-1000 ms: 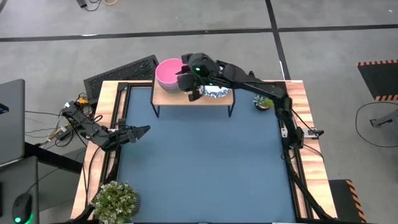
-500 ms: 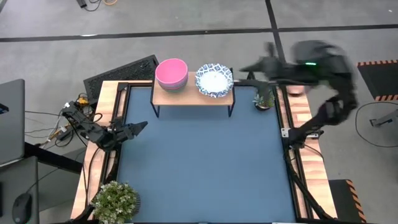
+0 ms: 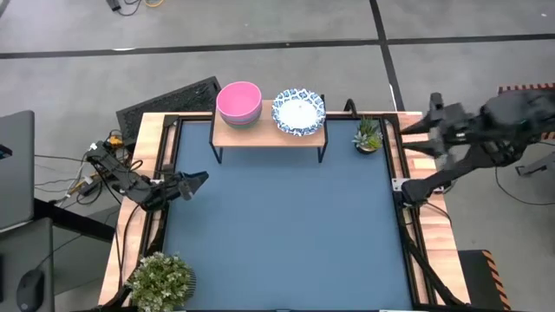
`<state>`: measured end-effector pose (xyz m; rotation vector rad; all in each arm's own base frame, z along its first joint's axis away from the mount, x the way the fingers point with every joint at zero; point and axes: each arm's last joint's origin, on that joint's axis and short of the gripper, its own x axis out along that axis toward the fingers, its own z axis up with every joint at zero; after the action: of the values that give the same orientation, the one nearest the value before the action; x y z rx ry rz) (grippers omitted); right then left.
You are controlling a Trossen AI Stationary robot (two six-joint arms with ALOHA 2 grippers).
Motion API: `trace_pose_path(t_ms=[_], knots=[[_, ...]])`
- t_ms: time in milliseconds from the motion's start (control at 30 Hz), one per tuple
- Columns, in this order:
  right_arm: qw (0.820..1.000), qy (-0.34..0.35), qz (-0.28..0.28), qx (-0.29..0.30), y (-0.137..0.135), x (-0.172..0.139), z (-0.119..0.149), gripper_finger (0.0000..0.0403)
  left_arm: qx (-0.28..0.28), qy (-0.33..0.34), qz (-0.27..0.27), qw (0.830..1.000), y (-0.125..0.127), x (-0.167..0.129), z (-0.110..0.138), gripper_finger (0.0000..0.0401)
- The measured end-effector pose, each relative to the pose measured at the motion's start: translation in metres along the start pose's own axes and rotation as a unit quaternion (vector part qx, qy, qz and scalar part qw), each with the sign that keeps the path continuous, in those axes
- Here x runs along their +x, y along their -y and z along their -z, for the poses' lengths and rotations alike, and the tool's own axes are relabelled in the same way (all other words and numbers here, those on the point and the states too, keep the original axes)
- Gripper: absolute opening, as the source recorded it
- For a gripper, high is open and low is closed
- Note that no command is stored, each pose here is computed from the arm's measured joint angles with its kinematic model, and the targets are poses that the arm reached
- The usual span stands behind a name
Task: Place and stack bowls onto a shelf
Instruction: Return to Home Position
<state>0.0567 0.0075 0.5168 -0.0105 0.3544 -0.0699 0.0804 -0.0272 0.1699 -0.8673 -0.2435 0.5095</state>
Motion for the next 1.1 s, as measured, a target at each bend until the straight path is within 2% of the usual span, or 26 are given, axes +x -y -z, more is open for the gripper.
trace_pose_path(t_ms=[100, 267, 400, 533, 667, 767, 867, 967, 1100], knots=[[0.999, 0.037, 0.017, 0.016, -0.004, 0.020, 0.028, 0.0166, 0.010, 0.005, 0.005, 1.000, 0.002, 0.000, -0.002, 0.0214], [0.989, 0.145, 0.007, 0.028, -0.012, 0.057, 0.081, 0.0166, 0.038, 0.026, 0.038, 0.998, 0.013, -0.001, -0.013, 0.0214], [0.974, 0.217, 0.006, 0.071, -0.012, 0.074, 0.126, 0.0165, 0.075, 0.045, 0.097, 0.991, 0.023, -0.004, -0.027, 0.0214], [0.956, 0.272, -0.002, 0.107, -0.011, 0.085, 0.165, 0.0166, 0.111, 0.061, 0.174, 0.977, 0.031, -0.007, -0.036, 0.0214], [0.949, 0.291, -0.007, 0.119, -0.013, 0.098, 0.198, 0.0166, 0.123, 0.023, 0.229, 0.965, 0.030, -0.007, -0.026, 0.0214], [0.942, 0.303, -0.010, 0.140, -0.013, 0.107, 0.219, 0.0166, 0.117, -0.037, 0.262, 0.957, 0.028, -0.007, -0.016, 0.0214], [0.937, 0.313, -0.032, 0.150, -0.014, 0.115, 0.238, 0.0166, 0.105, -0.097, 0.317, 0.938, 0.028, -0.008, -0.009, 0.0214], [0.935, 0.318, -0.076, 0.139, -0.018, 0.124, 0.255, 0.0166, 0.111, -0.147, 0.377, 0.908, 0.029, -0.011, -0.004, 0.0214], [0.935, 0.312, -0.091, 0.144, -0.022, 0.140, 0.280, 0.0166, 0.132, -0.197, 0.413, 0.879, 0.027, -0.013, 0.002, 0.0214]])
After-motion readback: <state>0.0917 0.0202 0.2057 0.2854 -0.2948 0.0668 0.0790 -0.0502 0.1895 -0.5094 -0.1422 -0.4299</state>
